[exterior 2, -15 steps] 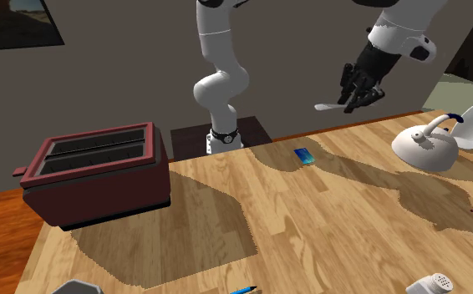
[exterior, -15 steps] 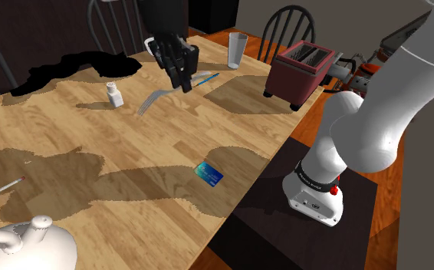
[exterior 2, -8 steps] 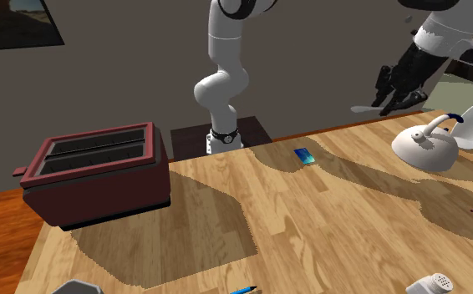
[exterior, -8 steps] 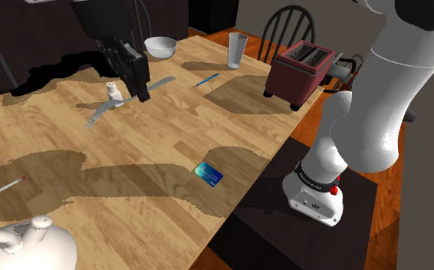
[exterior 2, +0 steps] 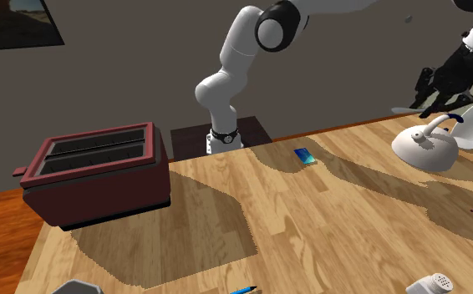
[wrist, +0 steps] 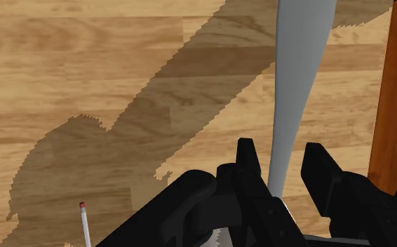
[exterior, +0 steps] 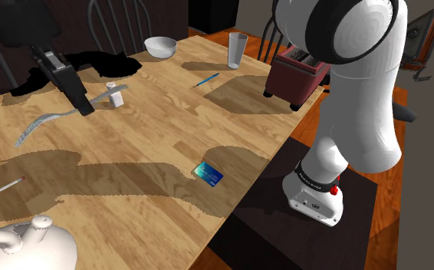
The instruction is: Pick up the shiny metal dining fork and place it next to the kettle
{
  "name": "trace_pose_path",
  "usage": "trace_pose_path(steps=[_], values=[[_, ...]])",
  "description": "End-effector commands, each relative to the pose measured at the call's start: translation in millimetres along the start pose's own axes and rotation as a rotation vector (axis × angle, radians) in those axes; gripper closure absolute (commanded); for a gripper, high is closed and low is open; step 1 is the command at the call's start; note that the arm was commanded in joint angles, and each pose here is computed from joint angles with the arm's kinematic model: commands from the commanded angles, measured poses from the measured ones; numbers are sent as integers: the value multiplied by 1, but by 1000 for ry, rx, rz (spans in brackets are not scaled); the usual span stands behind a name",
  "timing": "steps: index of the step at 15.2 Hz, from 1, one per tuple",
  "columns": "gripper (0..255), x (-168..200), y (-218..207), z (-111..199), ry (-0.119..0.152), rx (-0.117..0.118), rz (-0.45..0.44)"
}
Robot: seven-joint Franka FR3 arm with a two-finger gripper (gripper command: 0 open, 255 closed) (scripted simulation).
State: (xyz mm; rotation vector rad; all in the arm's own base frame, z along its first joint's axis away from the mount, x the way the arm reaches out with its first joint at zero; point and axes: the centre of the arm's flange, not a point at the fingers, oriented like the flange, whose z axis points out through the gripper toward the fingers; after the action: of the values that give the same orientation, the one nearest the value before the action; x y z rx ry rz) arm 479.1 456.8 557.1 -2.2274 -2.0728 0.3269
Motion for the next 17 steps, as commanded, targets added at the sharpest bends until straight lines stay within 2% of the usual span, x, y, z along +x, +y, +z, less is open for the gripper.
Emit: trace_pose_path(steps=[1,17], values=[[255,6,2,6,1,-1,1],[255,14,19,88,1,-1,1]])
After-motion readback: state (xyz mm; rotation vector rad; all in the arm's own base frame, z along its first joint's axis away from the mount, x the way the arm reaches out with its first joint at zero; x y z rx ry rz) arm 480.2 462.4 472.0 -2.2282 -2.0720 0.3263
